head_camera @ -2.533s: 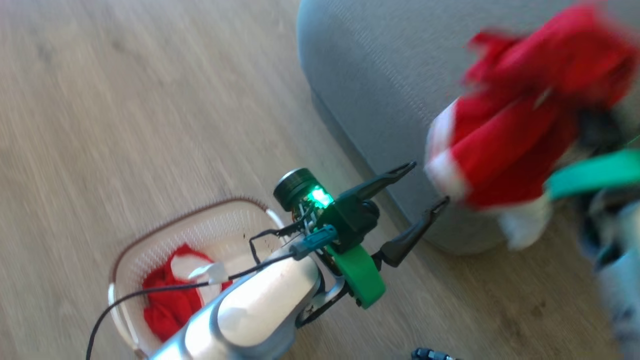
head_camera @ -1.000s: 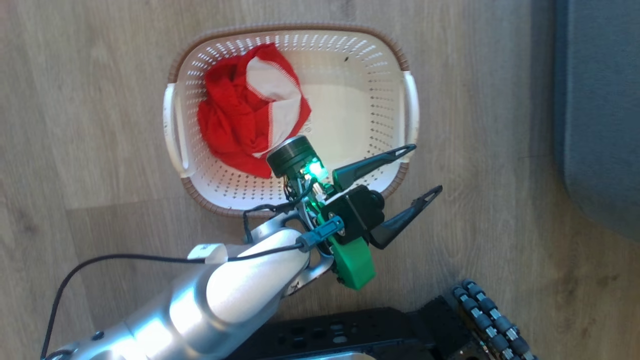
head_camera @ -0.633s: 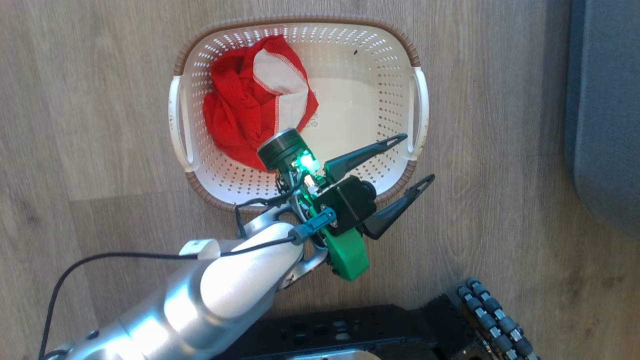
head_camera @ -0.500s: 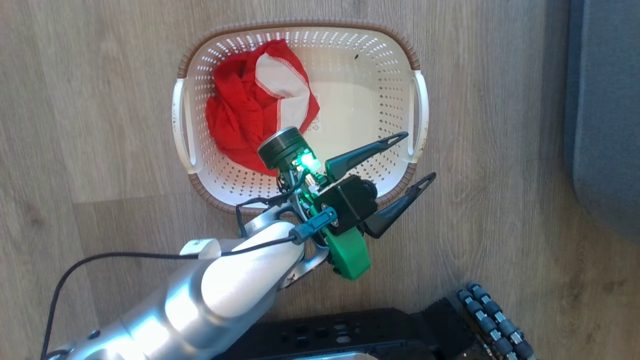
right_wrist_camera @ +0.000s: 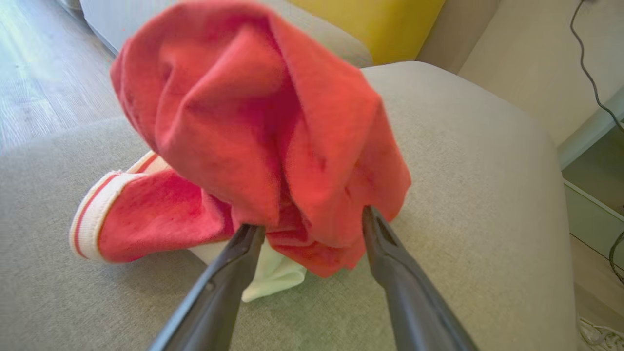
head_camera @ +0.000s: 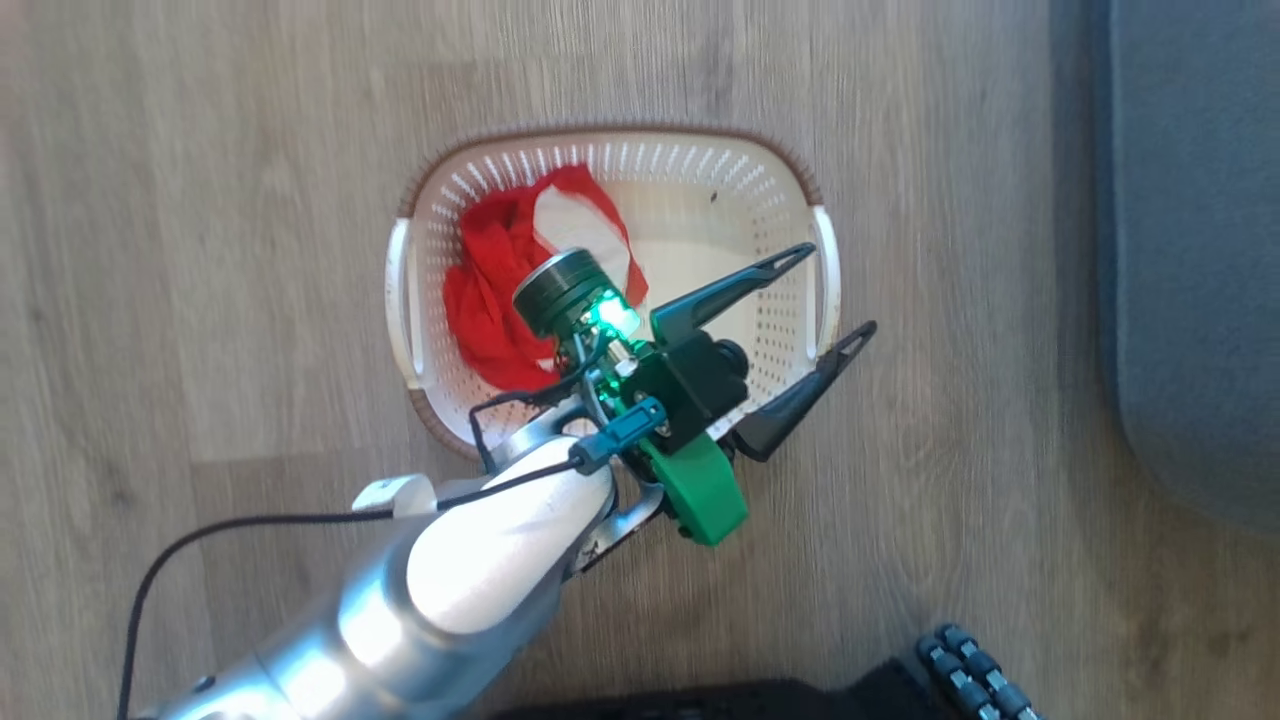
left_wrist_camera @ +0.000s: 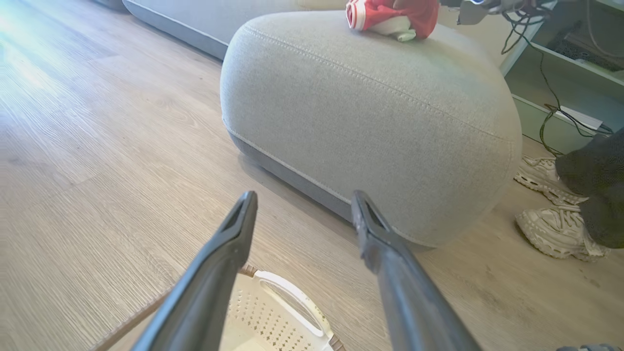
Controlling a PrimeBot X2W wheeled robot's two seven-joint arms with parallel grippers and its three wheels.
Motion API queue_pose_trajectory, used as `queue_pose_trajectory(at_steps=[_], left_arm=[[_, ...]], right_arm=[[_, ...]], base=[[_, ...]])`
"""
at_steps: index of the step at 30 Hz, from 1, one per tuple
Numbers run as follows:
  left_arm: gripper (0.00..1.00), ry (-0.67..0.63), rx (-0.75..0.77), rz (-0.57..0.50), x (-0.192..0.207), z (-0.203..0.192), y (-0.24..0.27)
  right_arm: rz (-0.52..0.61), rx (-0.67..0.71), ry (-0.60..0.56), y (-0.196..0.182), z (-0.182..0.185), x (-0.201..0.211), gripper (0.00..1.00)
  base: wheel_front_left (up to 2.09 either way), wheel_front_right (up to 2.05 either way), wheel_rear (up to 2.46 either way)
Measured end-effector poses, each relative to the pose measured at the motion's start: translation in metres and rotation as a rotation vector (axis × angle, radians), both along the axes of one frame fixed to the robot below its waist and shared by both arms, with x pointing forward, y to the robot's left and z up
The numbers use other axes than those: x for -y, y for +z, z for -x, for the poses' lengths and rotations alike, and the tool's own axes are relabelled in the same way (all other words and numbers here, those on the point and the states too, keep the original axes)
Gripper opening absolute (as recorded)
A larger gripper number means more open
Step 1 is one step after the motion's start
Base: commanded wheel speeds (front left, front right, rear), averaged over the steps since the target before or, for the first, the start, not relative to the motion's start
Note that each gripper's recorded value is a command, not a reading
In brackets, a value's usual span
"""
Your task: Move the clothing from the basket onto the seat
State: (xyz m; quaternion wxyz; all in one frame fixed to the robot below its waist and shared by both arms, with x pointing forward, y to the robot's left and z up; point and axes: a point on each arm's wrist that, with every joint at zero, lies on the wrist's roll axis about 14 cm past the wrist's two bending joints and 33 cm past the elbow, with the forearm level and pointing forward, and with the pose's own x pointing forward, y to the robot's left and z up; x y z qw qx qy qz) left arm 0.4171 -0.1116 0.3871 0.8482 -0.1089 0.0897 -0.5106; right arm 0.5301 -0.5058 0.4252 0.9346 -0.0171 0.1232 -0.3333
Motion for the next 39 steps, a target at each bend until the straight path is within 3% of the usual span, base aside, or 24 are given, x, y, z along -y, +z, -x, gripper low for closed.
queue_pose_trajectory(at_steps=[5,18,28,33,39], left_arm=[[1.0,0.054,0.036,-0.002,-0.009,-0.004,0.023],[1.0,0.23,0.074,-0.025,-0.047,-0.002,0.059],[1.0,0.457,0.093,-0.055,-0.109,-0.002,0.077],[1.0,0.626,0.109,-0.074,-0.16,0.001,0.086],[1.0,0.765,0.12,-0.086,-0.203,0.011,0.093]], right_arm=[[0.022,0.042,0.057,0.021,0.014,-0.01,1.0],[-0.067,0.217,0.254,0.053,0.037,-0.084,1.0],[-0.147,0.363,0.478,0.083,0.031,-0.191,1.0],[-0.184,0.407,0.621,0.093,0.041,-0.261,1.0],[-0.204,0.418,0.728,0.099,0.058,-0.305,1.0]], base=[[0.0,0.0,0.0],[0.0,0.0,0.0],[0.0,0.0,0.0],[0.0,0.0,0.0],[0.0,0.0,0.0]])
